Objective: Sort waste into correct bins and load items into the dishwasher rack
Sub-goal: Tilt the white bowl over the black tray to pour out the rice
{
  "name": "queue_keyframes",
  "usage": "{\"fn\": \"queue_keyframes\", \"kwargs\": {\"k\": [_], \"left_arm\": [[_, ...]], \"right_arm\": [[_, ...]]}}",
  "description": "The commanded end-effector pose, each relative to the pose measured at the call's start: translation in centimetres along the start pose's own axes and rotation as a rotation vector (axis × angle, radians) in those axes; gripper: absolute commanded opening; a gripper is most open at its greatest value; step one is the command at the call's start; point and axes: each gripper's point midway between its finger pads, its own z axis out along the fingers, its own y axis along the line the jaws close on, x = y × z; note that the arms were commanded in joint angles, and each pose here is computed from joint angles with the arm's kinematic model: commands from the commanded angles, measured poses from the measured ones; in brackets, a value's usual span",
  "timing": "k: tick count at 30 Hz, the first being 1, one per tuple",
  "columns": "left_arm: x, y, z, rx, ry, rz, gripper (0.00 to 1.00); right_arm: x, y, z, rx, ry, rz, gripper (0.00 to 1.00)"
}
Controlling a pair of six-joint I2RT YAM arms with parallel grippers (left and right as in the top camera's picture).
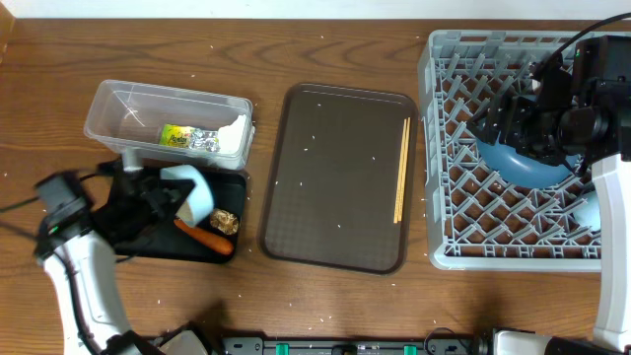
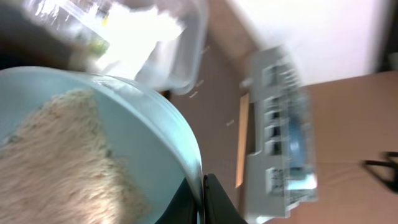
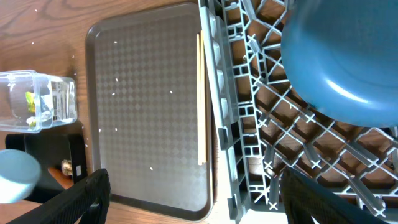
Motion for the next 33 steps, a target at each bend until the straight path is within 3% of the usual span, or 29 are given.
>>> {"fn": "queue_keyframes", "kwargs": {"k": [1, 7, 12, 33], "left_arm": [[-0.3, -2.9, -2.1, 0.255, -0.121, 0.157, 0.06], [0.6, -0.1, -3.1, 0.310, -0.214, 0.031, 0.06], [0.9, 1.5, -3.0, 0.301, -0.235, 0.009, 0.06], [0.7, 2.1, -2.5, 0.266, -0.223, 0.087, 0.06]], "right_arm": [[0.0, 0.2, 0.1, -0.008, 0.005, -0.015, 0.80], [0.0, 0.2, 0.1, -0.008, 0.005, -0.016, 0.81], [0.0, 0.2, 0.1, -0.008, 0.005, -0.015, 0.81], [-0.1, 0.2, 0.1, -0.009, -0.001, -0.018, 0.81]]}}
